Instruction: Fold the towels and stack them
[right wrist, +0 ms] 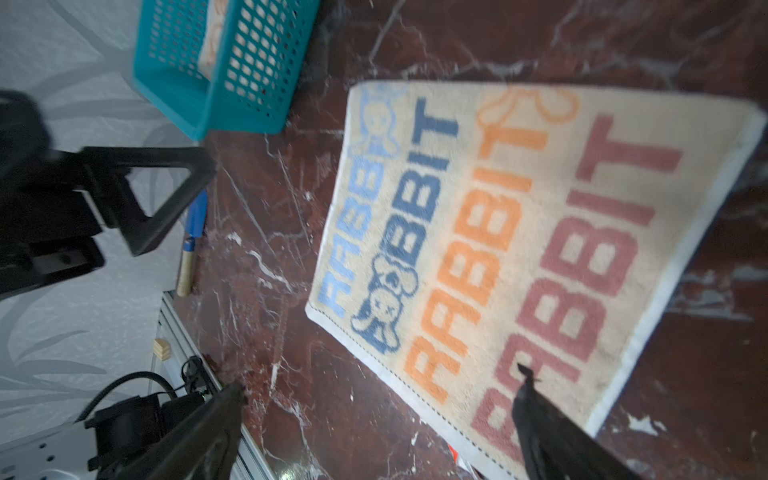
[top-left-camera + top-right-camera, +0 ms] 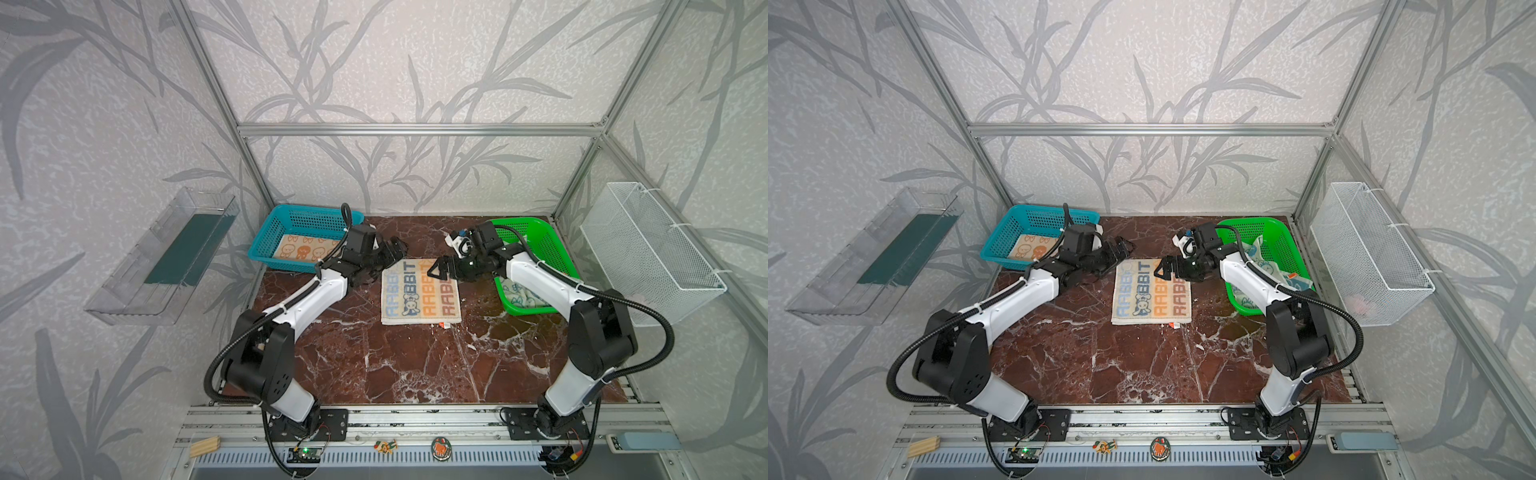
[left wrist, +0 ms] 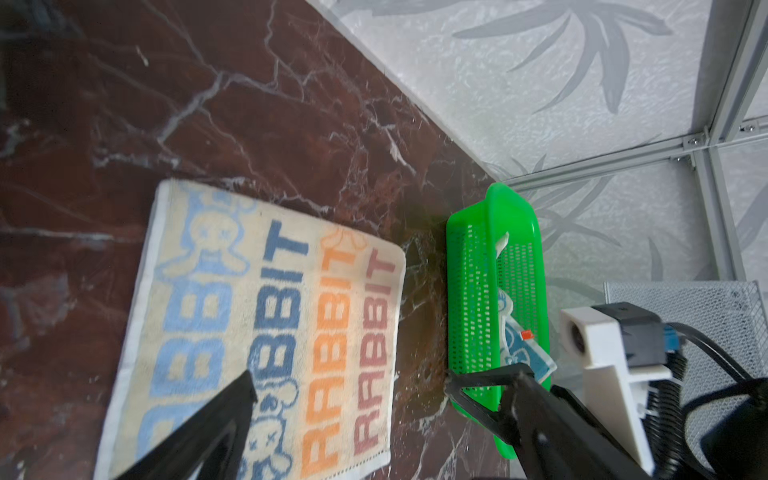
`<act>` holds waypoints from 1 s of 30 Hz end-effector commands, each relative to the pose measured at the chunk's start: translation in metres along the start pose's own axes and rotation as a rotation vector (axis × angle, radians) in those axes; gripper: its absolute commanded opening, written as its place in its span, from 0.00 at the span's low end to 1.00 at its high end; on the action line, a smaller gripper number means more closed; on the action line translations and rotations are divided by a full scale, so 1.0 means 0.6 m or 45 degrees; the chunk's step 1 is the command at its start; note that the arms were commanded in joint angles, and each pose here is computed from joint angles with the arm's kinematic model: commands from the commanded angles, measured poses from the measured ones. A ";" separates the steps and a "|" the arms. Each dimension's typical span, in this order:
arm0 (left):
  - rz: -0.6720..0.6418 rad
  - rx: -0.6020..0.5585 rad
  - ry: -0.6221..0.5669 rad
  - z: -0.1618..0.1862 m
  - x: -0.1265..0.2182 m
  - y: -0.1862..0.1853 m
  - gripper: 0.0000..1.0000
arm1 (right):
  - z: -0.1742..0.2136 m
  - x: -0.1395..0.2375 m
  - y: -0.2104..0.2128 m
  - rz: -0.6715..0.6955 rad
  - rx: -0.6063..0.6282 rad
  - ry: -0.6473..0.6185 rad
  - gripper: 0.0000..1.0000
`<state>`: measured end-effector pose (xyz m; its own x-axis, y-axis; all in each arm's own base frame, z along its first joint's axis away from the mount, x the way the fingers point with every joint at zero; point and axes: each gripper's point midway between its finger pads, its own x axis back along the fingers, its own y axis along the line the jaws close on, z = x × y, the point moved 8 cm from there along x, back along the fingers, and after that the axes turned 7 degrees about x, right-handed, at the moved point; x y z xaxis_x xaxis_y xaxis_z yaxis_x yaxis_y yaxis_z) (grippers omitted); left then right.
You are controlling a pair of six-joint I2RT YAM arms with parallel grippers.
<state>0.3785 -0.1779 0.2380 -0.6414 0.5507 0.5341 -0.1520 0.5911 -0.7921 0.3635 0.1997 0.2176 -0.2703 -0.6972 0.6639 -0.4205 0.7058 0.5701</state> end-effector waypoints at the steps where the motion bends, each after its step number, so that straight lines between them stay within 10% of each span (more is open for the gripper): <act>1: -0.040 0.035 0.145 -0.004 -0.058 0.021 0.99 | -0.031 -0.034 -0.039 -0.058 -0.118 0.007 0.99; 12: -0.080 0.126 0.235 -0.040 -0.187 0.067 0.99 | -0.128 -0.127 -0.102 -0.171 -0.216 -0.032 0.99; 30: -0.246 0.201 0.238 -0.052 -0.225 0.194 0.99 | -0.083 -0.186 -0.241 -0.123 -0.386 0.045 0.99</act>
<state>0.4763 -0.1717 0.1105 -0.4826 0.5702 0.6648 -0.3388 0.5784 -0.7421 0.4976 0.1938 0.1057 -0.2160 -0.7869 0.5781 -0.2051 0.6154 0.7611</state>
